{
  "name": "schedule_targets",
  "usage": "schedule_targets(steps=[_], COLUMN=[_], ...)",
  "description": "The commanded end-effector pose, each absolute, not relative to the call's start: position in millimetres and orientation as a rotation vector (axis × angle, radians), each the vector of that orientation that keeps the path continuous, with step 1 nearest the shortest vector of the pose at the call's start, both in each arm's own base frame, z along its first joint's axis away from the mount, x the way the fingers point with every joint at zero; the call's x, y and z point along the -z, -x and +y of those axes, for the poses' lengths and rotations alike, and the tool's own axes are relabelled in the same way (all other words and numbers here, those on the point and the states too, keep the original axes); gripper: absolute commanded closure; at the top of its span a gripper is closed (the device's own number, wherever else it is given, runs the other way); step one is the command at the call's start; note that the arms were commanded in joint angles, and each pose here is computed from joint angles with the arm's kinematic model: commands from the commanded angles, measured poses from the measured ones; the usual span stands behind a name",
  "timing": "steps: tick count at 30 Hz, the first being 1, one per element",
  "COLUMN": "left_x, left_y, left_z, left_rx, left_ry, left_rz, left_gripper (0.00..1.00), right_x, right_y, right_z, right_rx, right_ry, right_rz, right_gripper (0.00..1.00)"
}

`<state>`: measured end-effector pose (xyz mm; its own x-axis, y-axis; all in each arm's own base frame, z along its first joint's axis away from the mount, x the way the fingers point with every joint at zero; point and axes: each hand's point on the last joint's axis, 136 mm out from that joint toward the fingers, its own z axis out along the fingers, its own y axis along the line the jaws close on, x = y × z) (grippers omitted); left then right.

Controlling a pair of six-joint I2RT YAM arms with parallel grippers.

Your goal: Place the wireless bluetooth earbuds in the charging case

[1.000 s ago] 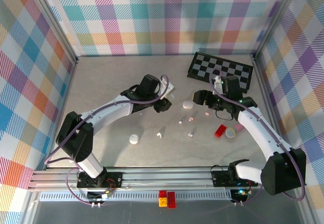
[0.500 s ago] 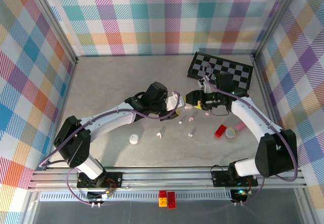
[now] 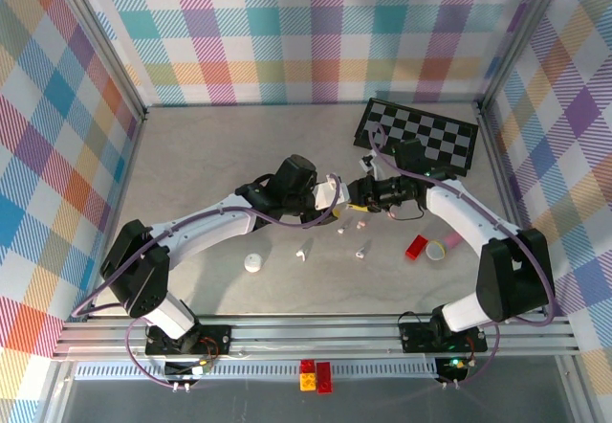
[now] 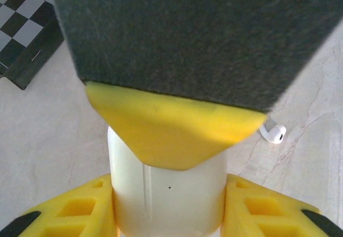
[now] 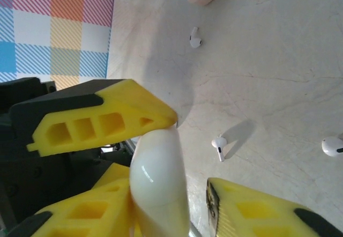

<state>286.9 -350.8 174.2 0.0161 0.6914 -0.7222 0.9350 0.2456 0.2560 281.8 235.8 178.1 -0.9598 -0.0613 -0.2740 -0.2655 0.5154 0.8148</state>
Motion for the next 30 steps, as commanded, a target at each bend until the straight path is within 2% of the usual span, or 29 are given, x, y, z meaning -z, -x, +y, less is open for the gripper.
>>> schedule_targets(steps=[1,3,6,7,8,10,14,20,24,30], left_x=[-193.5,-198.0,-210.6,-217.4,-224.1,-238.6,-273.9,-315.7,-336.0,-362.3], left_y=[-284.8,-284.6,-282.4,-282.2,-280.9,-277.8,-272.3,-271.3,-255.2,-231.3], left_z=[-358.0,-357.6,-358.3,-358.0,-357.9,-356.5,-348.7,-331.8,-333.2,-335.1], left_rx=[0.407,0.416,0.46,0.482,0.508,0.56,0.762,1.097,1.24,1.39], left_ry=[-1.485,-1.457,-1.388,-1.349,-1.311,-1.239,-1.044,-0.818,-0.81,-0.858], left_rz=[1.649,1.646,1.625,1.62,1.614,1.594,1.555,1.505,1.404,1.244], left_gripper=[0.61,0.6,0.52,0.47,0.37,0.25,0.14,0.13,0.13,0.2], right_x=[-189.3,-195.1,-207.8,-212.6,-217.3,-225.3,-250.3,-306.7,-337.6,-363.5], right_y=[-289.7,-292.0,-294.3,-294.8,-294.9,-294.9,-293.2,-277.5,-263.1,-239.0], right_z=[230.7,229.4,226.2,224.5,222.3,217.4,208.1,201.2,203.4,211.8], right_rx=[-1.323,-1.296,-1.248,-1.228,-1.207,-1.165,-1.111,-1.107,-1.137,-1.228], right_ry=[0.324,0.342,0.371,0.376,0.376,0.377,0.39,0.453,0.521,0.649], right_rz=[2.48,2.437,2.357,2.329,2.303,2.263,2.127,1.861,1.722,1.552], right_gripper=[0.71,0.8,0.82,0.83,0.84,0.86,0.86,0.86,0.87,0.88])
